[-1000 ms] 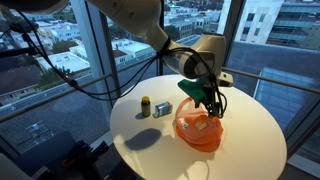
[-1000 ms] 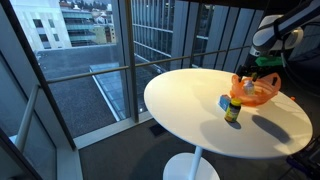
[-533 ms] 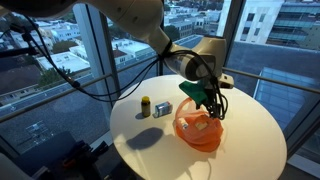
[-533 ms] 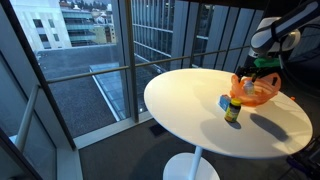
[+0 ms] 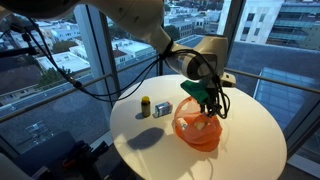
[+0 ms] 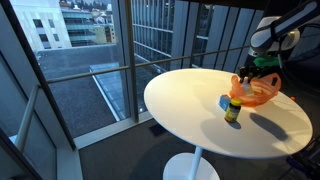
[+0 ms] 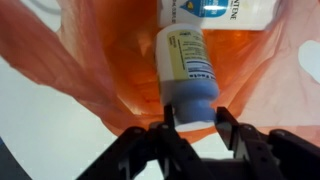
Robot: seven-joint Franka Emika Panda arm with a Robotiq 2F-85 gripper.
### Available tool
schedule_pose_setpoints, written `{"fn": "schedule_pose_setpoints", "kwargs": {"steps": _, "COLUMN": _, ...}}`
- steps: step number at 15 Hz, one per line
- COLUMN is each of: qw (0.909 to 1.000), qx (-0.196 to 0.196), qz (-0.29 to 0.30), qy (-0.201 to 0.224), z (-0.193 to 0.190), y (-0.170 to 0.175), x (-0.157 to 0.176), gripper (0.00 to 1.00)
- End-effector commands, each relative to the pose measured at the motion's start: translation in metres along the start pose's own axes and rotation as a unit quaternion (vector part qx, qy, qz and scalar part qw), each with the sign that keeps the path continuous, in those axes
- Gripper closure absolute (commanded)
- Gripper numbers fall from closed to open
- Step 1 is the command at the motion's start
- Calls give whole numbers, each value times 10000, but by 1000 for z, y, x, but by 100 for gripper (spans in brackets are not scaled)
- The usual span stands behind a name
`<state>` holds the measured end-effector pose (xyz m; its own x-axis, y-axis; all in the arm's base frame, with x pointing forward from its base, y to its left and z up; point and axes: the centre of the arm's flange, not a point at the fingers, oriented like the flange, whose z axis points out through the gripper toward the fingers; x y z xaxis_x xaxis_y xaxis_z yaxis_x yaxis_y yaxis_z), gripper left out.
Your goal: Pick up the white medicine bottle from the orange plastic and put it on the table
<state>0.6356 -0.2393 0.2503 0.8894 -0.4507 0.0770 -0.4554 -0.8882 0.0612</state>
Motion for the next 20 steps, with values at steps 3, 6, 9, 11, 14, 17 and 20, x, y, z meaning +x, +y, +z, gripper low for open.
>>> {"fn": "schedule_pose_setpoints", "kwargs": {"steps": 3, "qw": 9999, "qx": 122, "qz": 11, "qy": 73, "z": -22, "y": 4, "x": 0, "gripper": 80}}
{"fn": "schedule_pose_setpoints", "kwargs": {"steps": 6, "qw": 9997, "qx": 175, "qz": -47, "qy": 146, "z": -38, "y": 4, "x": -5, "gripper": 80}}
{"fn": "schedule_pose_setpoints", "kwargs": {"steps": 9, "qw": 9994, "qx": 226, "qz": -125, "qy": 243, "z": -55, "y": 1, "x": -10, "gripper": 80}}
{"fn": "schedule_pose_setpoints", "kwargs": {"steps": 11, "qw": 9989, "qx": 263, "qz": -193, "qy": 324, "z": -68, "y": -3, "x": -15, "gripper": 80}}
{"fn": "schedule_pose_setpoints", "kwargs": {"steps": 14, "qw": 9982, "qx": 307, "qz": -301, "qy": 430, "z": -86, "y": -12, "x": -23, "gripper": 80}}
{"fn": "schedule_pose_setpoints", "kwargs": {"steps": 17, "qw": 9970, "qx": 348, "qz": -409, "qy": 557, "z": -108, "y": -24, "x": -34, "gripper": 80}}
{"fn": "schedule_pose_setpoints", "kwargs": {"steps": 20, "qw": 9951, "qx": 413, "qz": -576, "qy": 688, "z": -133, "y": -42, "x": -50, "gripper": 80}}
